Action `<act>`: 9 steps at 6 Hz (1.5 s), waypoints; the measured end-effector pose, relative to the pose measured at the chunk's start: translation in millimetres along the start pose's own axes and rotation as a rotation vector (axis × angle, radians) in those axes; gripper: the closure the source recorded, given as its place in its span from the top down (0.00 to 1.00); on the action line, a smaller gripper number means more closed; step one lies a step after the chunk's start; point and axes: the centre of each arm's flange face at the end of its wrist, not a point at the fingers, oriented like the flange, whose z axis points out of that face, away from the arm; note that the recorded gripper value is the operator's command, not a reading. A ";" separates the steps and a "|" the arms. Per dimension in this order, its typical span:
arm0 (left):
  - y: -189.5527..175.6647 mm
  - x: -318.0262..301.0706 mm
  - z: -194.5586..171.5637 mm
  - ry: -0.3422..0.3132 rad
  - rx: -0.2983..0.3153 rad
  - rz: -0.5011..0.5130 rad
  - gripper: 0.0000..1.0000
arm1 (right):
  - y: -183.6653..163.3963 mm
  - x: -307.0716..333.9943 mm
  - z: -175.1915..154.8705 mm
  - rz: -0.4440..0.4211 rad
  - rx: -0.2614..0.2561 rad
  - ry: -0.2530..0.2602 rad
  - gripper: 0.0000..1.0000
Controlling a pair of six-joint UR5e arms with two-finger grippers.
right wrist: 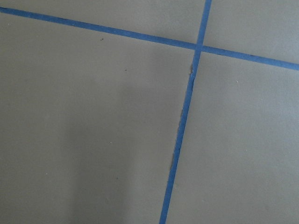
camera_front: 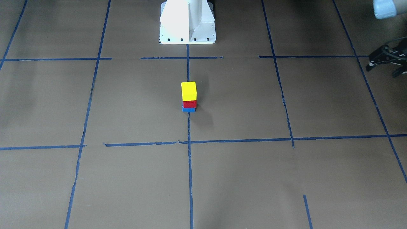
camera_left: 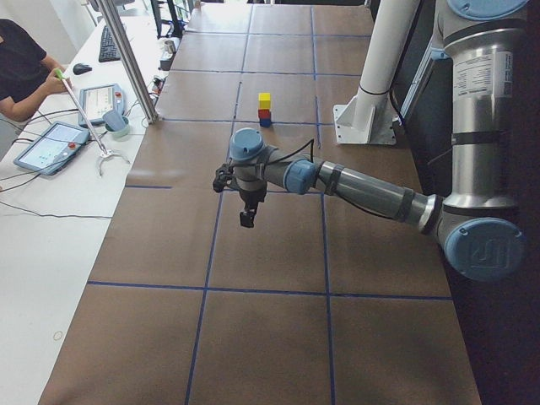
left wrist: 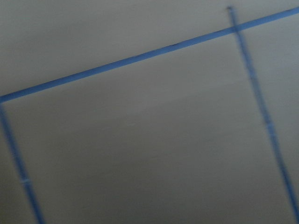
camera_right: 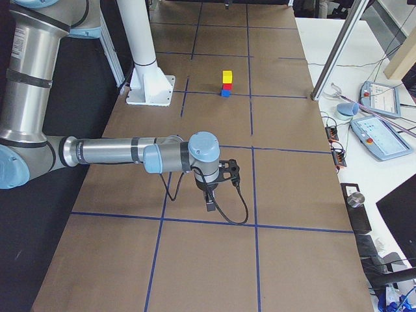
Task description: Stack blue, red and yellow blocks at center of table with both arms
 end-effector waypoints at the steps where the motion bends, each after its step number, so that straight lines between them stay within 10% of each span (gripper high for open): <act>1: 12.0 -48.2 -2.5 0.000 0.005 -0.054 1.00 | 2.3 3.7 -0.9 -0.001 0.002 0.001 1.00; 9: 50.2 -97.6 8.0 0.005 -0.006 -0.172 1.00 | 0.9 10.7 5.1 0.009 -0.002 0.000 1.00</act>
